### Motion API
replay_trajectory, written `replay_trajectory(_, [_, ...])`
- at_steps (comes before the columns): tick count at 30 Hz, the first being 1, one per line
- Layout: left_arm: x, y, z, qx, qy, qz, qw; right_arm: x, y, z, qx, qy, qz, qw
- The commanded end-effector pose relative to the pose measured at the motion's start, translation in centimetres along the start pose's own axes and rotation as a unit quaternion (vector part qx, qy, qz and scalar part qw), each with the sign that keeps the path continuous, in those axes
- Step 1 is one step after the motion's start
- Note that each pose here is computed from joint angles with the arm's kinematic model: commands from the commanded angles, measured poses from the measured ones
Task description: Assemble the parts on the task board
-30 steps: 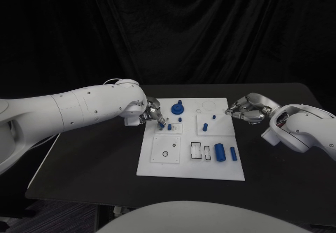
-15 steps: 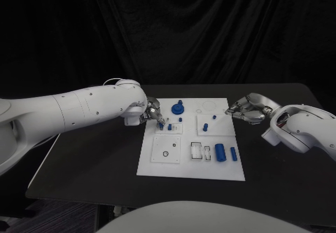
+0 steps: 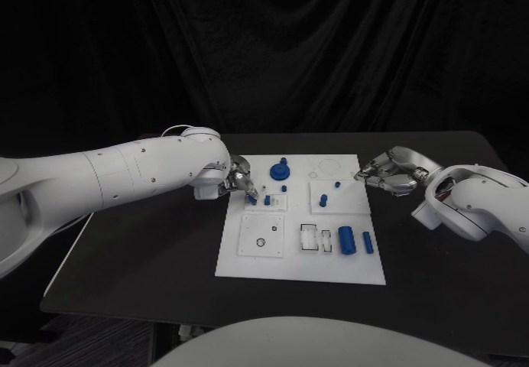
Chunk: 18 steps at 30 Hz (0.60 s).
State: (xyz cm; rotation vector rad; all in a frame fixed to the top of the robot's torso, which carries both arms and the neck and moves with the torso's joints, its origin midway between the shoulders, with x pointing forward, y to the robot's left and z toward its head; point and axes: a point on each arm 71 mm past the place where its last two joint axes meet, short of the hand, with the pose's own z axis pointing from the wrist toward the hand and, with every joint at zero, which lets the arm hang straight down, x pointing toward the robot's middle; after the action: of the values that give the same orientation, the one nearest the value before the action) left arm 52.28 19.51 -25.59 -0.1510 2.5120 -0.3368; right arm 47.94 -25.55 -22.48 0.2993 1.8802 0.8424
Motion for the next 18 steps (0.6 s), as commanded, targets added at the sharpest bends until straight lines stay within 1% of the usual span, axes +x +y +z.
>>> replay_trajectory(1, [0.2, -0.08, 0.12, 0.002, 0.006, 0.004, 1.0, 0.14, -0.11, -0.04, 0.004, 0.003, -0.001, 1.0])
replay_trajectory(18, [0.69, -0.19, 0.44, 0.018, -0.004, -0.005, 1.0, 0.16, -0.13, -0.07, 0.004, 0.005, -0.001, 1.0])
